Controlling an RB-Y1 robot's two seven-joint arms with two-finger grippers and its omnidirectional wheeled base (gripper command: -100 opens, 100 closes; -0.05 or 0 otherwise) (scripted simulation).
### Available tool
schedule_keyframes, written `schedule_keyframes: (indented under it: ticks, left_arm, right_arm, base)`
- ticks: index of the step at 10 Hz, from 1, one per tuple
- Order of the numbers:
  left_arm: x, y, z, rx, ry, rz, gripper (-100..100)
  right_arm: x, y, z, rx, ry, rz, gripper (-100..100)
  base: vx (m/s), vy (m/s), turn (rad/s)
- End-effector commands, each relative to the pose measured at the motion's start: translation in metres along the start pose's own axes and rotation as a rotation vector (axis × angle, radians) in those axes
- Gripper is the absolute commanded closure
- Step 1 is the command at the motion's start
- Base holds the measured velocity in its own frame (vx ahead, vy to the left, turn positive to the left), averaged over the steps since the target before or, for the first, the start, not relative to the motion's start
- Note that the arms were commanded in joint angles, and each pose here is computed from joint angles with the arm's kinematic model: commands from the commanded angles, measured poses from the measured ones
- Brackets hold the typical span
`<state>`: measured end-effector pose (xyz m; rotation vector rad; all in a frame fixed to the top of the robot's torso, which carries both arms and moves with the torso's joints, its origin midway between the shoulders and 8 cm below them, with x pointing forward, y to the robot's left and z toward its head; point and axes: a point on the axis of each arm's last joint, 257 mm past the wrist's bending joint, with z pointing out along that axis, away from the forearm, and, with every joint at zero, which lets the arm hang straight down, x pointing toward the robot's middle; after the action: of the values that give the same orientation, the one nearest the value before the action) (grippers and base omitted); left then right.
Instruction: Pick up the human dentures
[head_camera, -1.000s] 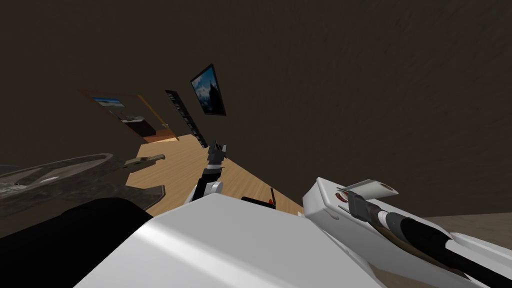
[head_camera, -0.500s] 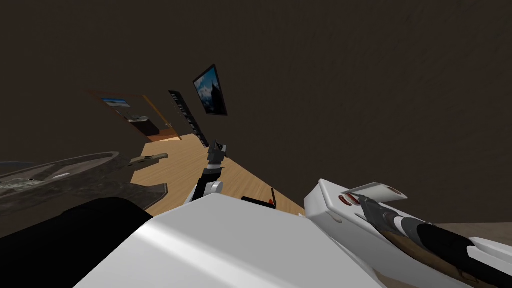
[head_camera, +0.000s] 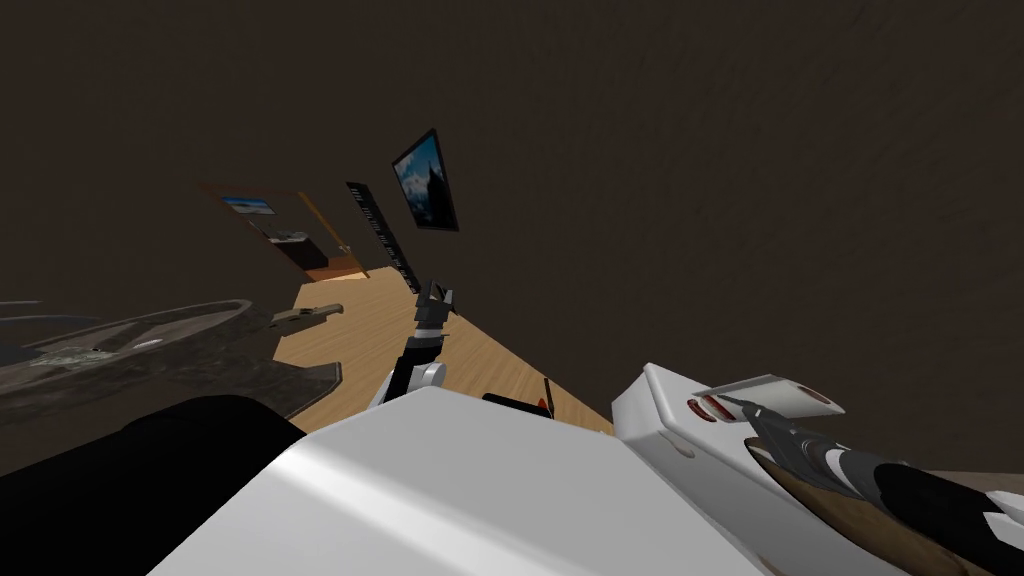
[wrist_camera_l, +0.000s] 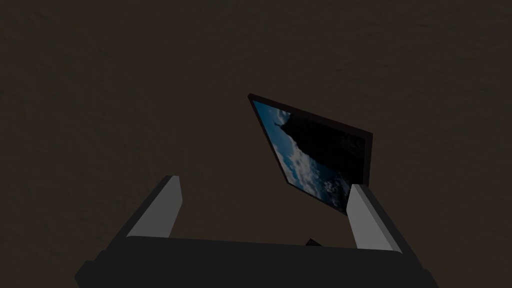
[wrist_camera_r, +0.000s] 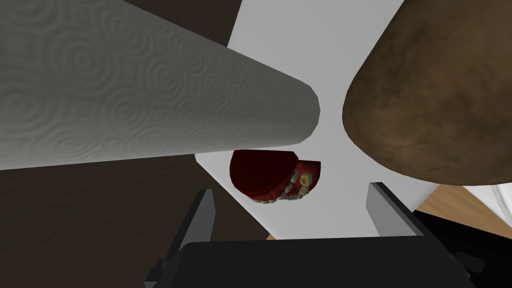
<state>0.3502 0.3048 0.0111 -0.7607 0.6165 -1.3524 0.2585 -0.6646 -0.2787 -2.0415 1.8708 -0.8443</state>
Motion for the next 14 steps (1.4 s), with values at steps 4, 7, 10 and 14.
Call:
schedule_keyframes:
  ticks: [4,7,10,14]
  left_arm:
    - [0.000,0.000,0.000,0.000,0.000,0.000,0]
    - [0.000,0.000,0.000,0.000,0.000,0.000,0]
    - [0.000,0.000,0.000,0.000,0.000,0.000,0]
    - [0.000,0.000,0.000,0.000,0.000,0.000,0]
  right_arm:
    - [0.012,0.025,0.001,-0.020,0.042,0.062,-100]
    - [0.018,0.037,0.001,-0.030,0.062,0.089,-100]
    - [0.020,0.035,0.001,-0.027,0.064,0.091,100]
    - [0.016,0.033,0.001,-0.028,0.056,0.082,100]
  base:
    - [-0.042,-0.025,0.172]
    - [-0.058,-0.005,0.225]
    - [-0.001,-0.001,0.000]
    - [0.006,0.000,-0.047]
